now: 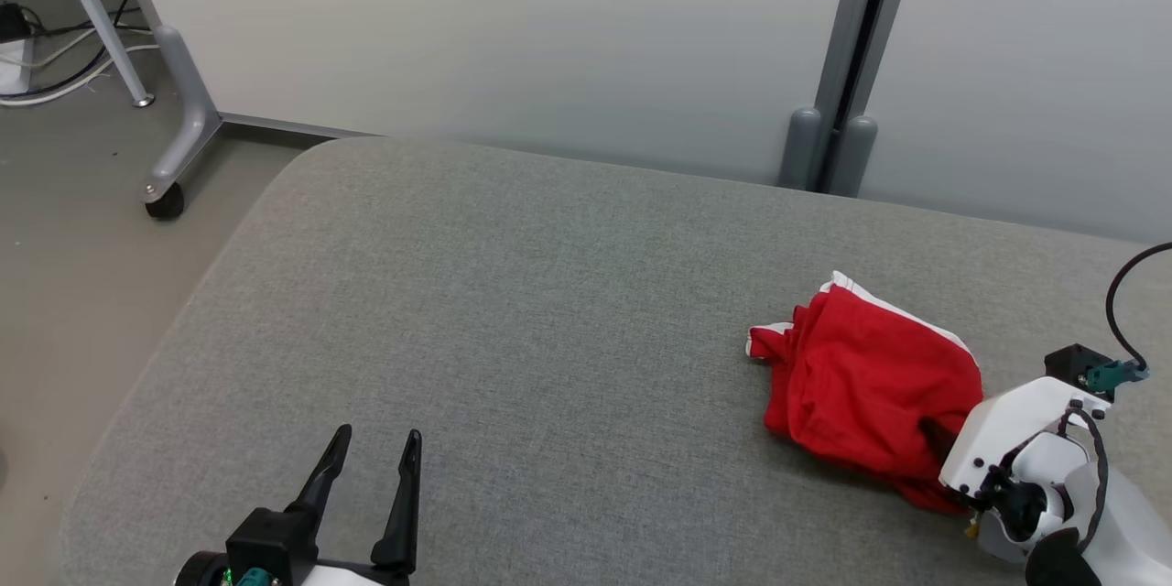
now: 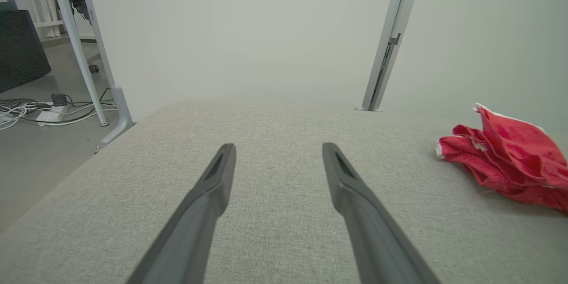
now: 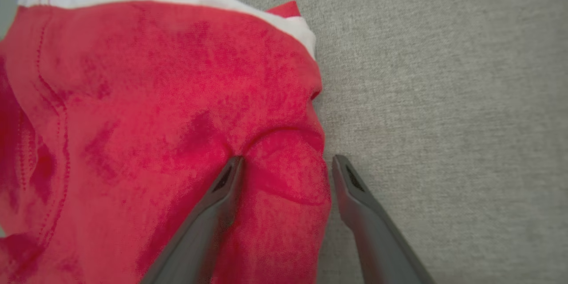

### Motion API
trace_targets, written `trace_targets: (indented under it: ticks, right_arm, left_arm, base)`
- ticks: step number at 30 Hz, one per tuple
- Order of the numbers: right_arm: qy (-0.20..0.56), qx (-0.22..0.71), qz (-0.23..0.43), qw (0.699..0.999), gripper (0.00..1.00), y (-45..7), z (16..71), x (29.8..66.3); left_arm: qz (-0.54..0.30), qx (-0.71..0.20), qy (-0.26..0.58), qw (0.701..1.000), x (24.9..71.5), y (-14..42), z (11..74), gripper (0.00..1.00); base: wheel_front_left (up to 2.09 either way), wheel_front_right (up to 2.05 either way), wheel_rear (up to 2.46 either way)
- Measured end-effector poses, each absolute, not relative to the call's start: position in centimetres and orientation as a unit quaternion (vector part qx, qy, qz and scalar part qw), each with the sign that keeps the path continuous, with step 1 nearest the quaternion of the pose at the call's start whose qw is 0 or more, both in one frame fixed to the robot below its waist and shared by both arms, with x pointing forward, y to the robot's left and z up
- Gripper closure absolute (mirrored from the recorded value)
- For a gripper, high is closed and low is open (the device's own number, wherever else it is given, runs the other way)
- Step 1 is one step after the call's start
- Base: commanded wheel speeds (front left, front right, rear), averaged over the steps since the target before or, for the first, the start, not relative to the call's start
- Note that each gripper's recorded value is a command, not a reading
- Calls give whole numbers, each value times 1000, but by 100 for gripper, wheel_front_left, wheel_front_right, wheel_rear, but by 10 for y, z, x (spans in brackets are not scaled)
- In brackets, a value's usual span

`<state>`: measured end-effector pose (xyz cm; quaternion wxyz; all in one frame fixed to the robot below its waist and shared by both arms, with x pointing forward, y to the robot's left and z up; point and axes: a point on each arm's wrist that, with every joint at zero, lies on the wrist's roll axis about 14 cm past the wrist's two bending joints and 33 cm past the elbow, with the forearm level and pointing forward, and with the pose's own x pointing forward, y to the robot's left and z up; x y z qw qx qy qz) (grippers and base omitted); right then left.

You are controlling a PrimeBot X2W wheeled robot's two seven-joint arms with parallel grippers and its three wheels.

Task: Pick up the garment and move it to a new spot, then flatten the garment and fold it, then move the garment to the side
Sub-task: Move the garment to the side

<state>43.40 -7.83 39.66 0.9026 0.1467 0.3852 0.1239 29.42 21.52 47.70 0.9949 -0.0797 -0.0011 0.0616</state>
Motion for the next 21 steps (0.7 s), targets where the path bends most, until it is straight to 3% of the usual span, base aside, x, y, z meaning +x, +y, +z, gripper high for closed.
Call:
trace_targets:
  ticks: [7,10,21]
  right_arm:
    - [408,174,120,889,0,-68,389,437]
    - [391,180,111,896,100,-71,393,441]
    - [305,170,106,931,100,-89,426,448]
  left_arm:
    - [72,-79,5,994,291,221,474,0]
    - [71,-81,5,994,292,220,473,0]
    - [18,-85,-17,996,310,192,488,0]
  base:
    - [0,0,0]
    - [0,0,0]
    - [0,0,0]
